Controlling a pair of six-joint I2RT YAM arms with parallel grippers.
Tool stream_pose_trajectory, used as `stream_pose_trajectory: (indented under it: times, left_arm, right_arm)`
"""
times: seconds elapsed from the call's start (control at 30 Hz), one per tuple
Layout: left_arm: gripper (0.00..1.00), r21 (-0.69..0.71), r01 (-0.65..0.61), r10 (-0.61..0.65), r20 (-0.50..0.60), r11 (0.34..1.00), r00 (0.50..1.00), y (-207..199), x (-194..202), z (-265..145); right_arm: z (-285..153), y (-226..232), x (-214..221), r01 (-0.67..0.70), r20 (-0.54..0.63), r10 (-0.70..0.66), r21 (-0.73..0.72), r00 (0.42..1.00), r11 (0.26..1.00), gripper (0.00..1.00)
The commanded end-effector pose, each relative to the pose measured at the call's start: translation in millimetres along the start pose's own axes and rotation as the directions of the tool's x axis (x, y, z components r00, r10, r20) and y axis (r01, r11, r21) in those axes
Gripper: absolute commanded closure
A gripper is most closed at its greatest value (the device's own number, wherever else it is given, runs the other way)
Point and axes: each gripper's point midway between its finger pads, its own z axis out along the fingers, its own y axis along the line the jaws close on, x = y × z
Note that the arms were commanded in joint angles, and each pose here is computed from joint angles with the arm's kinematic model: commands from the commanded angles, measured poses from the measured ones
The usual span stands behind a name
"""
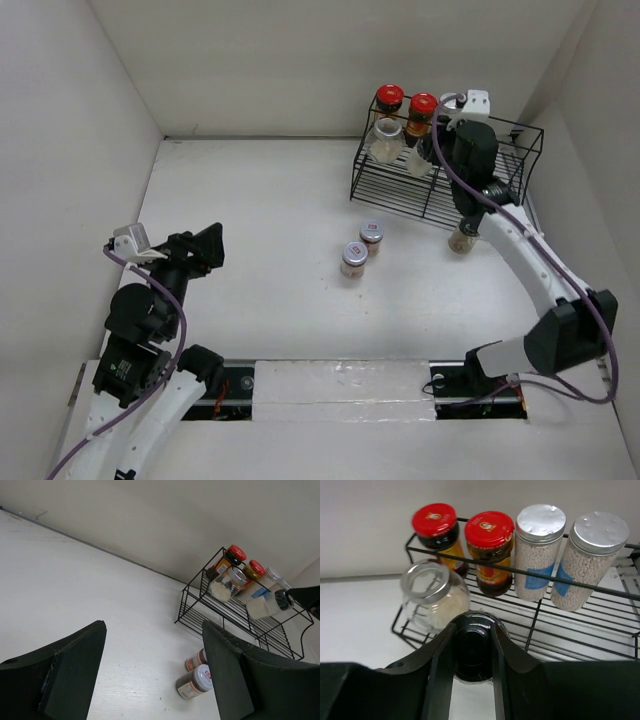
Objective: Organize the condiment bottles
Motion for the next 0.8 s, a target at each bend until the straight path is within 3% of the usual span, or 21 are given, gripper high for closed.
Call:
stream_pose_trajectory:
  times: [0.0,0.17,0.33,0.37,0.43,0.47,0.6,0.77]
  left_arm:
    - [0.27,0.016,0.000,-0.001,0.031,1.000,1.000,-2.5,-6.5,-1.1]
    - [0.27,0.016,0.000,-0.001,0.031,1.000,1.000,-2.5,-6.5,-1.1]
    - [0.27,0.021,0.003,-0.004,0.038,1.000,0.999,-3.7,-8.4,-0.9]
    - [0.27,0.016,0.000,-0.001,0.031,1.000,1.000,-3.4,-6.5,1.0]
    - [0.27,0.016,0.000,-0.001,0.031,1.000,1.000,-3.4,-6.5,1.1]
    - [0.27,0.012,-0.003,0.003,0.024,1.000,1.000,-3.1,-4.5,3.0]
    - [0.27,0.012,-0.003,0.003,0.023,1.000,1.000,-3.1,-4.5,3.0]
    - [0.27,0.026,0.000,-0.001,0.027,1.000,1.000,-5.1,-5.9,0.5]
  right_arm:
    - [31.7,1.7,-48.7,0.004,0.122,0.001,-0.041,0.993,0.999,0.85]
    - [67.4,-5.8,-27.6,0.015,0.064,-0.013,-0.033,0.998,0.999,0.85]
    - [83.3,-4.1,-0.8,0.024,0.006,-0.024,-0.057,1.000,0.998,0.72]
    - [83.3,-4.1,-0.7,0.024,0.006,-0.024,-0.058,1.000,0.998,0.58]
    - [79.0,-0.4,1.6,0.026,-0.002,-0.026,-0.066,1.000,0.998,0.42]
    - [73.4,-0.7,-3.5,0.024,0.008,-0.024,-0.067,1.000,0.997,0.29]
    - [48.4,-3.1,-22.4,0.020,0.042,-0.018,-0.051,0.999,0.998,0.12]
    - [-7.4,-44.4,-6.0,-0.051,0.075,0.042,0.121,0.996,0.991,0.18]
